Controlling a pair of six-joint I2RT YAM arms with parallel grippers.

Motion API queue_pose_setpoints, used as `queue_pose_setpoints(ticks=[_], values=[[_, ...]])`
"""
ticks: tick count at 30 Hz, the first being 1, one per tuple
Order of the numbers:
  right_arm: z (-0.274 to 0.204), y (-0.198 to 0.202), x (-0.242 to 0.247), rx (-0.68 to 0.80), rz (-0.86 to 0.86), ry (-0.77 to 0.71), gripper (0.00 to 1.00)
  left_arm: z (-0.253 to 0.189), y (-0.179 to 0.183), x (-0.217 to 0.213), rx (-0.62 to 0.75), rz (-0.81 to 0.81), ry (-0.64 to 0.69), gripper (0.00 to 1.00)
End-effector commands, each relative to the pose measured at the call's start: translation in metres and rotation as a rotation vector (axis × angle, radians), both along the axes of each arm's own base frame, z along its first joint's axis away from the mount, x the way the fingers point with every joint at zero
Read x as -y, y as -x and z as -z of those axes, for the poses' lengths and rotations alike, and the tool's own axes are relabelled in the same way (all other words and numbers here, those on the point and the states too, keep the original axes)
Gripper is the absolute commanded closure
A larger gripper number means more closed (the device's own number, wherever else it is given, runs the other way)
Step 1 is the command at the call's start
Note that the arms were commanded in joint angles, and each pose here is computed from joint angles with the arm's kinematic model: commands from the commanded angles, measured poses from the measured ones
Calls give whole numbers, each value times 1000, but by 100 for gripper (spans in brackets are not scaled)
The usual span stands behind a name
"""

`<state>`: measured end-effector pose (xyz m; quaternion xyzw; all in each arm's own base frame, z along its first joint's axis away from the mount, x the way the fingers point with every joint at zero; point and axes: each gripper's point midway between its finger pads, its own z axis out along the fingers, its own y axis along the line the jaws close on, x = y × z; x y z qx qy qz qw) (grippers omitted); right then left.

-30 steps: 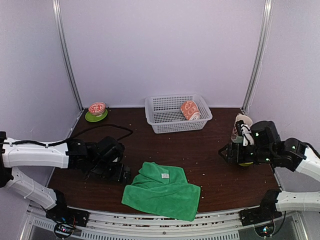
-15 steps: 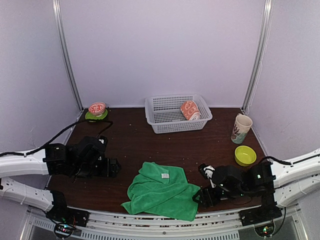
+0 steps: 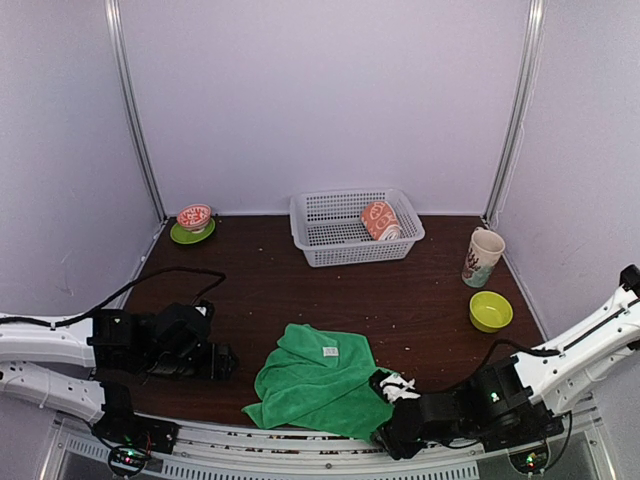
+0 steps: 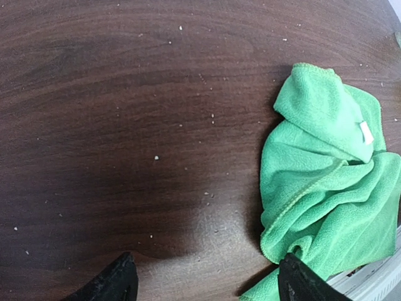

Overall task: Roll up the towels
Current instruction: Place the towel at the center of the board, then adjust the towel at the center of the board.

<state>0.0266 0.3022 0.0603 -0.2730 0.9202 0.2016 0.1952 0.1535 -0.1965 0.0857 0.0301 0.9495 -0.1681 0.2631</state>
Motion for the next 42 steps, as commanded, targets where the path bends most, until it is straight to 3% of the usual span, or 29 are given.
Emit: queue_pose_setpoints(ticks=[1,18,21,23,24,29,35,42], values=[[0,-2,-3,147,-30,141,42,-8,-5,10,20,-12,33,21],[41,2,13,125,-23,336,60,-5,-4,8,27,-20,27,22],[42,-2,16,119,-13,329,72,-6,-5,8,30,-25,26,22],[39,-11,20,125,7,318,94,-9,-6,7,35,-29,20,22],[33,-18,22,133,22,299,100,-10,-6,5,37,-33,8,22],[-52,-63,23,211,107,76,100,-37,-17,-3,111,-57,-24,22],[-159,-123,53,320,250,-115,100,-113,-46,-5,359,-64,-23,19],[-211,-153,61,390,301,-212,100,-187,-58,57,604,170,120,12]])
